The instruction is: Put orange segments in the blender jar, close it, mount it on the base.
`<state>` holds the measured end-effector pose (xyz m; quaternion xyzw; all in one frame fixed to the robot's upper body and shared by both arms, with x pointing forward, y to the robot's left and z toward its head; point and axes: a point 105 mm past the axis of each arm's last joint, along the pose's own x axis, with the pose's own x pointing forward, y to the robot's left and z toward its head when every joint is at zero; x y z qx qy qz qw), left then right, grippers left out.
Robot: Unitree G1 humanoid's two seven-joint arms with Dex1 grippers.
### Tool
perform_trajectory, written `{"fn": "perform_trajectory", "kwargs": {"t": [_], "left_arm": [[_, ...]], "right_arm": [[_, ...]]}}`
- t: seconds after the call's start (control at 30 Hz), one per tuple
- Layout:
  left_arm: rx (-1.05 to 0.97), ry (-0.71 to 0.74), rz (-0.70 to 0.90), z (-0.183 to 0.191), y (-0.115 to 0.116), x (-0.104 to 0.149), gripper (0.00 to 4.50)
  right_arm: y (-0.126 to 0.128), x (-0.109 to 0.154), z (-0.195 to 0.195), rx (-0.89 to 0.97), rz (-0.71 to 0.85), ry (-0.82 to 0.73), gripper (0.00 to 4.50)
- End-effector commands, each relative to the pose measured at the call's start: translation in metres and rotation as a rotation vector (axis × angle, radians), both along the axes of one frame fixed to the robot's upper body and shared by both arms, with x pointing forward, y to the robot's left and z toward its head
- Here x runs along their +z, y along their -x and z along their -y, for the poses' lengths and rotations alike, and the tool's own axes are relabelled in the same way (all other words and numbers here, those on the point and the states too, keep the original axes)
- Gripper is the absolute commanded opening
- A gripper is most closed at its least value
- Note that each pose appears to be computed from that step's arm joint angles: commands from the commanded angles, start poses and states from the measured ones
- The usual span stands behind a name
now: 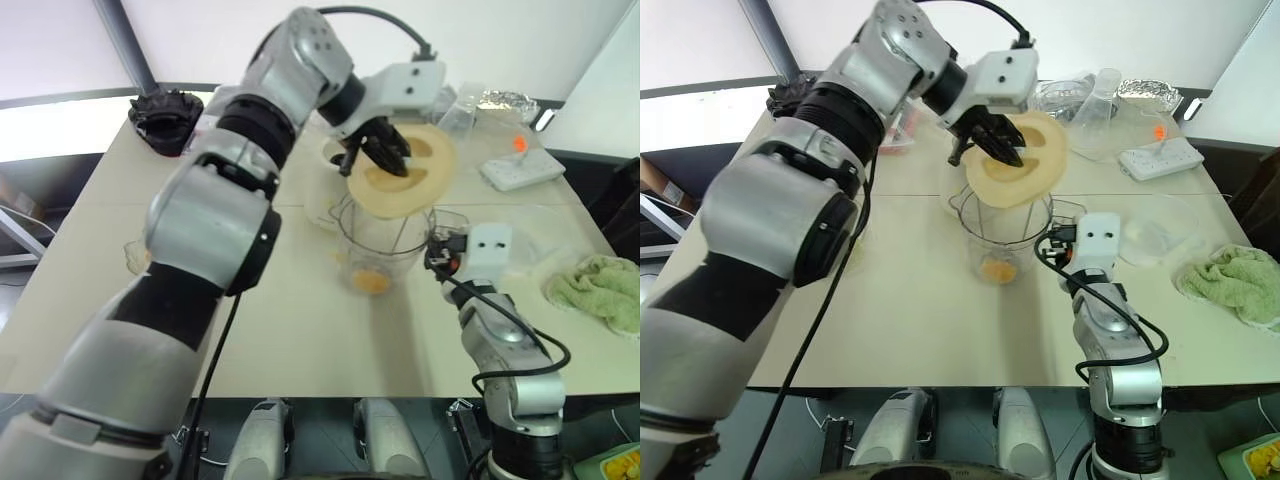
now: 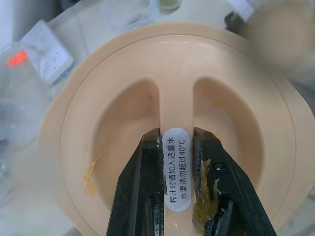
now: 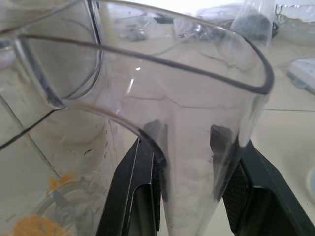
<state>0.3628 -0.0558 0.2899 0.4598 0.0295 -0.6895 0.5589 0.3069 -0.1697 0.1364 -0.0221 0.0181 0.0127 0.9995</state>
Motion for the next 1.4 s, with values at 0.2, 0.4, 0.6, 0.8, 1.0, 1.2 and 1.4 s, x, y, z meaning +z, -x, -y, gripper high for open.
{"fn": "perform_trajectory", "kwargs": {"t": [0.2,0.4,0.6,0.8,1.0,1.2,1.4], "left_arm": [[-0.089,-0.118,-0.03,0.003,0.012,-0.014,0.24],[-0.08,-0.205,-0.031,-0.005,0.011,-0.019,0.24],[-0.066,-0.245,-0.054,-0.011,0.008,-0.032,0.24],[-0.066,-0.283,-0.076,-0.012,0.008,-0.044,0.24],[-0.07,-0.323,-0.098,-0.014,0.009,-0.058,0.24],[-0.105,-0.321,-0.109,-0.009,0.014,-0.061,0.24],[-0.147,-0.322,-0.172,-0.012,0.026,-0.057,0.24]], "right_arm": [[0.017,0.012,0.004,-0.06,0.055,-0.015,1.02],[0.021,0.006,0.011,-0.091,0.046,-0.015,1.02],[0.018,0.004,0.01,-0.095,0.048,-0.019,1.02],[0.018,0.003,0.012,-0.098,0.05,-0.017,1.02],[0.018,0.001,0.013,-0.107,0.051,-0.016,1.02],[0.022,-0.002,0.017,-0.133,0.051,-0.02,1.02],[0.023,-0.002,0.02,-0.149,0.054,-0.019,1.02]]}}
